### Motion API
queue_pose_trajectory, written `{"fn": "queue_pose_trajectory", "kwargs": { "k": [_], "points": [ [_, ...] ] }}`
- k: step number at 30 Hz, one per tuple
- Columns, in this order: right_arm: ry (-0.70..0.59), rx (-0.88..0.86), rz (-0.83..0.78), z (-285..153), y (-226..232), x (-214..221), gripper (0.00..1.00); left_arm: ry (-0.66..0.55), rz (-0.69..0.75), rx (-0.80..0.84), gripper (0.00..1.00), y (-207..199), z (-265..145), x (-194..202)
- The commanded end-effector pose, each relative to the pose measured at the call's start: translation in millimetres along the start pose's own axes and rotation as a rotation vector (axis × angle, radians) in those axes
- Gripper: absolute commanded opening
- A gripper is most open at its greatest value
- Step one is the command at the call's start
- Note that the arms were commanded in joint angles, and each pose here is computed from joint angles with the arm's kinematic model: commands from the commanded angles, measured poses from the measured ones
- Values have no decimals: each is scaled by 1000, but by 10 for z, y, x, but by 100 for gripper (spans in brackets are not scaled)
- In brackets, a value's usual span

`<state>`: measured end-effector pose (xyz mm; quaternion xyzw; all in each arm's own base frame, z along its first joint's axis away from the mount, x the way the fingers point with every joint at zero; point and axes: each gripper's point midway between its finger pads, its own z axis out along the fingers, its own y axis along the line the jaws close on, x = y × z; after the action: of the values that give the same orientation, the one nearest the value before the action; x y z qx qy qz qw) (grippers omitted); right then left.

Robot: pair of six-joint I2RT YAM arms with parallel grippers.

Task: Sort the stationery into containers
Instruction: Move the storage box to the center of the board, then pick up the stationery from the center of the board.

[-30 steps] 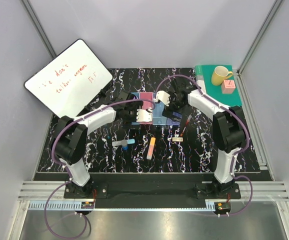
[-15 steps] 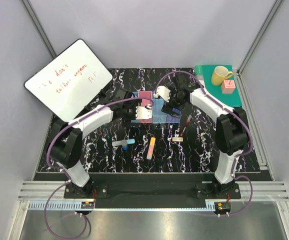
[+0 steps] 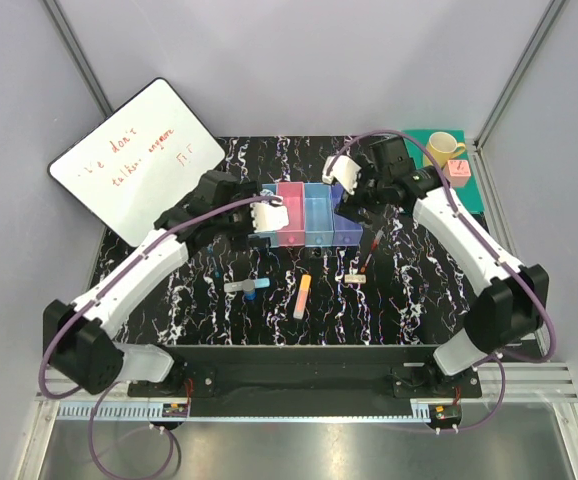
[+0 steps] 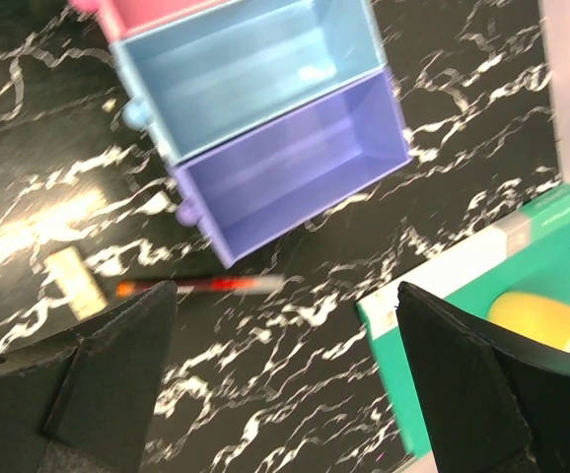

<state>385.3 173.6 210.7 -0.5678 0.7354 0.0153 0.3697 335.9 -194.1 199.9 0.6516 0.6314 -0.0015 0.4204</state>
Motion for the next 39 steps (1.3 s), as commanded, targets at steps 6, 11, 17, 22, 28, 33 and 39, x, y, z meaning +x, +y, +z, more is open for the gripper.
{"fn": "queue_pose_trajectory", "kwargs": {
  "k": [6, 11, 17, 22, 28, 33, 39],
  "points": [
    [113, -180, -7, -272, 735, 506, 100, 43, -80, -10, 99, -335, -304, 216],
    [164, -232, -62, -253, 1000, 767, 100, 40, -187, -41, 99, -343, -377, 199],
    [190, -302, -124, -107, 1207, 853, 100, 46, -265, -78, 99, -281, -408, 184],
    [204, -311, -154, 172, 1251, 879, 100, 55, -320, -126, 99, -186, -469, 167],
    [241, -337, -164, 494, 1229, 927, 97, 41, -378, -187, 99, -99, -621, 116],
    [237, -385, -130, 654, 1306, 927, 95, 48, -365, -207, 99, -96, -719, 132],
    [242, -409, -114, 784, 1362, 964, 93, 51, -345, -234, 99, -30, -797, 119]
  ]
}}
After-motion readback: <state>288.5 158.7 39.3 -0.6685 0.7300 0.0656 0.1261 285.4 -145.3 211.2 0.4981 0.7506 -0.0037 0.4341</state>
